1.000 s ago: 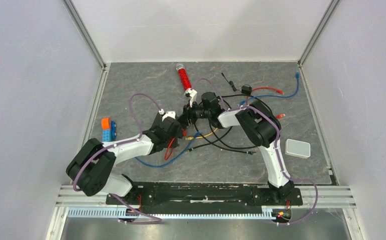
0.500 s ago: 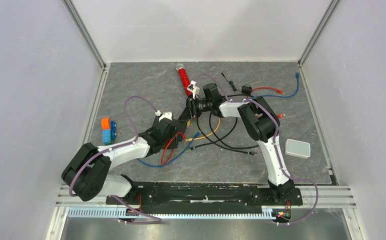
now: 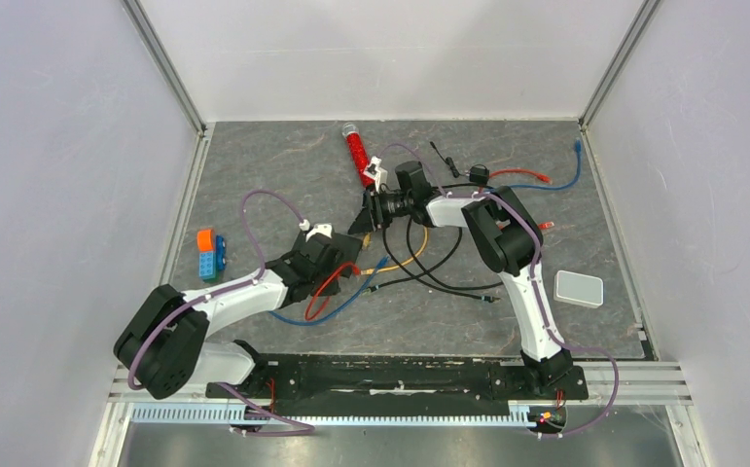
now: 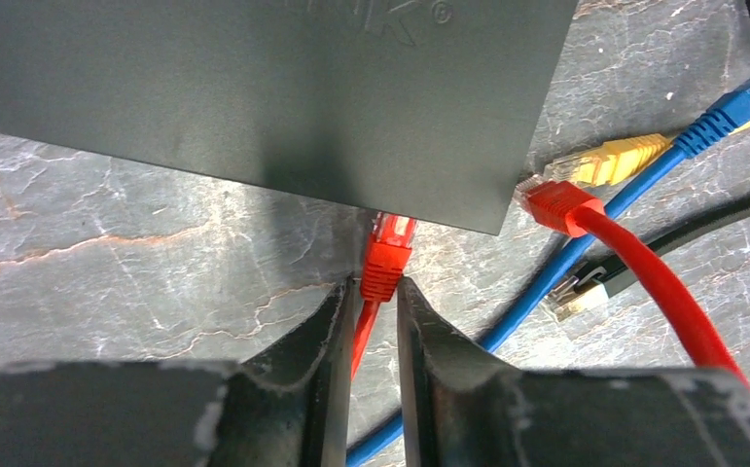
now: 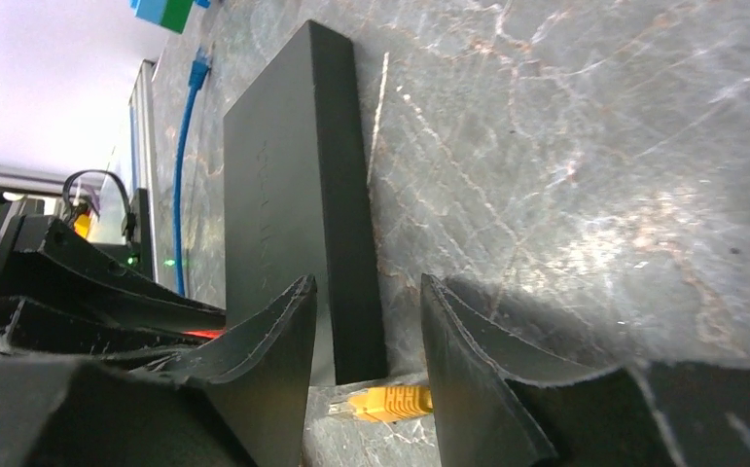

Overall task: Insert the plug into the switch port
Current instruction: Insert the connector into the switch port.

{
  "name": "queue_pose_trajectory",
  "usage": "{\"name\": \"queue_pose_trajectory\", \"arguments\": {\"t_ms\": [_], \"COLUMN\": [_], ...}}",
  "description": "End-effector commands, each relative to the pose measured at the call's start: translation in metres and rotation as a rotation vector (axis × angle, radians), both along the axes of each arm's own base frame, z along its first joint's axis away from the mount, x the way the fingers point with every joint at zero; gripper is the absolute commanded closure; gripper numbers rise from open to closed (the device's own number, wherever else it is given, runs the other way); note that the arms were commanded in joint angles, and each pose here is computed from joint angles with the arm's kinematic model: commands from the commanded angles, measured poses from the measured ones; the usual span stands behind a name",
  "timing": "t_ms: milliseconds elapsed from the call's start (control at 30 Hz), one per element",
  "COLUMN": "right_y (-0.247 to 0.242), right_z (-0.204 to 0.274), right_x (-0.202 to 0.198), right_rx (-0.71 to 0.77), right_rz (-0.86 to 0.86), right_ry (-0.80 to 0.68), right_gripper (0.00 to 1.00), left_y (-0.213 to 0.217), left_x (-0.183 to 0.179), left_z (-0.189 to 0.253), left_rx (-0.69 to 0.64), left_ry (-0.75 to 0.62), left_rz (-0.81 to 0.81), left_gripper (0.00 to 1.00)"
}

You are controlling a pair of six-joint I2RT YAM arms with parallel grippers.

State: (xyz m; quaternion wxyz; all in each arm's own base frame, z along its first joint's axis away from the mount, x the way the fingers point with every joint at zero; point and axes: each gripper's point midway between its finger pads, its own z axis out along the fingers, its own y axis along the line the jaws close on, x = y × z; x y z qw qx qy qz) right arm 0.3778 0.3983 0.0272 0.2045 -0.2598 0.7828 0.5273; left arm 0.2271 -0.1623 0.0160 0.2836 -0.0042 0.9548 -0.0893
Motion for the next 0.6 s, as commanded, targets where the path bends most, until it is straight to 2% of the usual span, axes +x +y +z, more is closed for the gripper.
{"name": "queue_pose_trajectory", "arguments": {"t_ms": [0,133,400,567], "right_y": [-0.001,0.008,0.001,-0.004], "right_z": [-0.031,-0.034,-0.047,-0.054], "right_x": [-0.043,-0.072,-0.116,-0.149], "right_rx": [-0.032,0.010,0.024,0.009], "right_rz": [0.083,0.163,0.266,0.324], "right_ry": [0.087,0.115,0.212,0.249], "right_gripper": [0.54,0.55,0.72,0.75], "left_y": [0.004,0.003,0.014,0.014], "left_x": [-0.018,-0.014,0.004,0.014], "left_z": [-0.023,-0.026,-0.022,-0.022], "left_rx": [0.033,0.049,0.106,0.115], "left_ry": [0.081,0.072,-0.005,-0.039], "left_rz": [-0.034,-0.049,0.012,0.041], "left_gripper": [0.78,0.98,0.98,0.98]}}
